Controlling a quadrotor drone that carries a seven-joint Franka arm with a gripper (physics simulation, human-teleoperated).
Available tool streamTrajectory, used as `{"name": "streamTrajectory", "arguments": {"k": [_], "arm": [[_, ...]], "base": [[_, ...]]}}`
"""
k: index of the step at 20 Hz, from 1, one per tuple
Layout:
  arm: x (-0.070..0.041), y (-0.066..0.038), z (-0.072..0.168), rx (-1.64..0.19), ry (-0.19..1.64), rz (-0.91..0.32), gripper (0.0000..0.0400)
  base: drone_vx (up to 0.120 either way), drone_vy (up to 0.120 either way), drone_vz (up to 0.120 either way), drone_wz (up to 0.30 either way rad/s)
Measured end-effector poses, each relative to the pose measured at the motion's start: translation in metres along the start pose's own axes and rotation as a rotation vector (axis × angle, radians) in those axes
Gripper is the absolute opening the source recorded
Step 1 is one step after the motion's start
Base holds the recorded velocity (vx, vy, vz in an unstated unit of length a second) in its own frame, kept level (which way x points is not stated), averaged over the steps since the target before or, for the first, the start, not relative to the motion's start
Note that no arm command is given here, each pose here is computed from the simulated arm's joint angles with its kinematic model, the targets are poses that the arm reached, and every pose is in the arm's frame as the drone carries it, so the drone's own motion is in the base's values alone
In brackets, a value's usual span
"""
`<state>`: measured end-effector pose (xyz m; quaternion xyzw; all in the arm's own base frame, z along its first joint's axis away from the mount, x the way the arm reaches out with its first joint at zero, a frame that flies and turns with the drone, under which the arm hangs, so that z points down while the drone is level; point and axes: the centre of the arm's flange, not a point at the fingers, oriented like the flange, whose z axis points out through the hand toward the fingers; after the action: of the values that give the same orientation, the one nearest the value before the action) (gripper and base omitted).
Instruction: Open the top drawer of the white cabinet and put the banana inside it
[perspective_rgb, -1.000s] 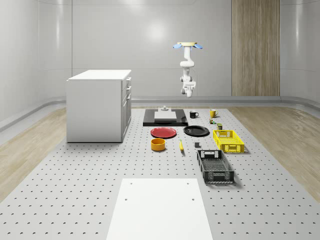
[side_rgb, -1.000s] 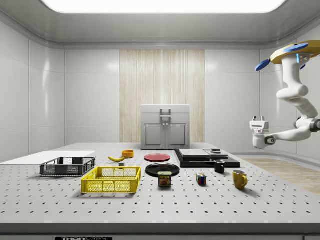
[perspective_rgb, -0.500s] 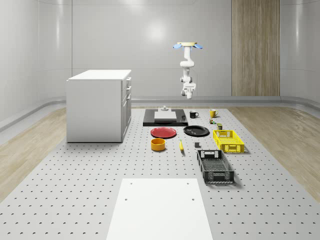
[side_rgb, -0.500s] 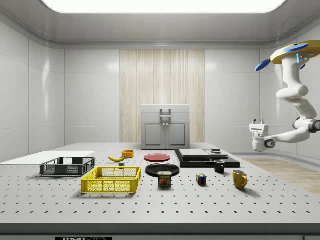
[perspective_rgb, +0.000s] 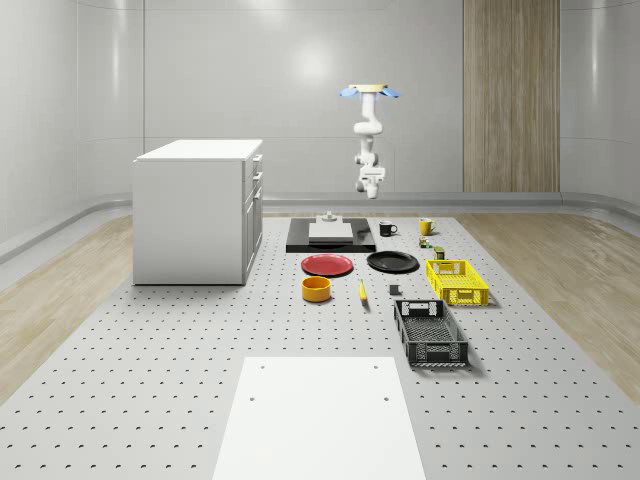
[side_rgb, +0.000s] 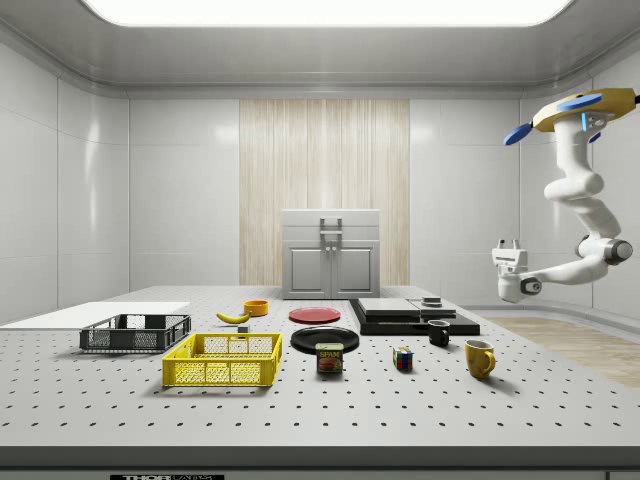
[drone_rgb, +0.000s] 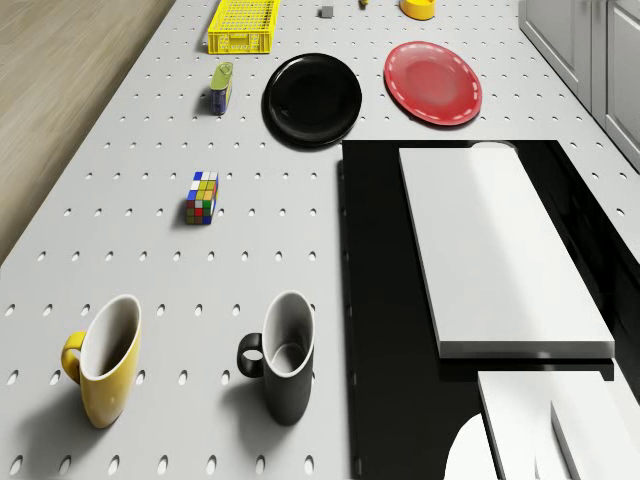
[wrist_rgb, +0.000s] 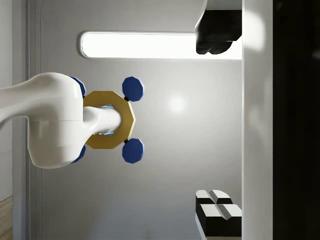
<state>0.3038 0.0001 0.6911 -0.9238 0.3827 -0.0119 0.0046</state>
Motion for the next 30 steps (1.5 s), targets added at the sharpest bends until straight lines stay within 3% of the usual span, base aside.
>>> {"name": "streamTrajectory", "arguments": {"k": [3,8,12,22,30], "arm": [[0.001,0.001,0.000,0.012,-0.009,0.001,0.0400],[0.048,0.048,0.029,0.534,-0.546,0.010,0.0400],[0.064,0.064,0.061,0.811,-0.830,0.013,0.0400],[0.070,0.070,0.093,1.050,-1.074,0.016,0.0400],[0.071,0.070,0.098,1.086,-1.112,0.016,0.0400]], "base": [[0.000,-0.120,0.000,0.000],[0.000,-0.120,0.000,0.000],[0.000,-0.120,0.070,0.000],[0.004,-0.120,0.120,0.000],[0.120,-0.120,0.110,0.000]]}}
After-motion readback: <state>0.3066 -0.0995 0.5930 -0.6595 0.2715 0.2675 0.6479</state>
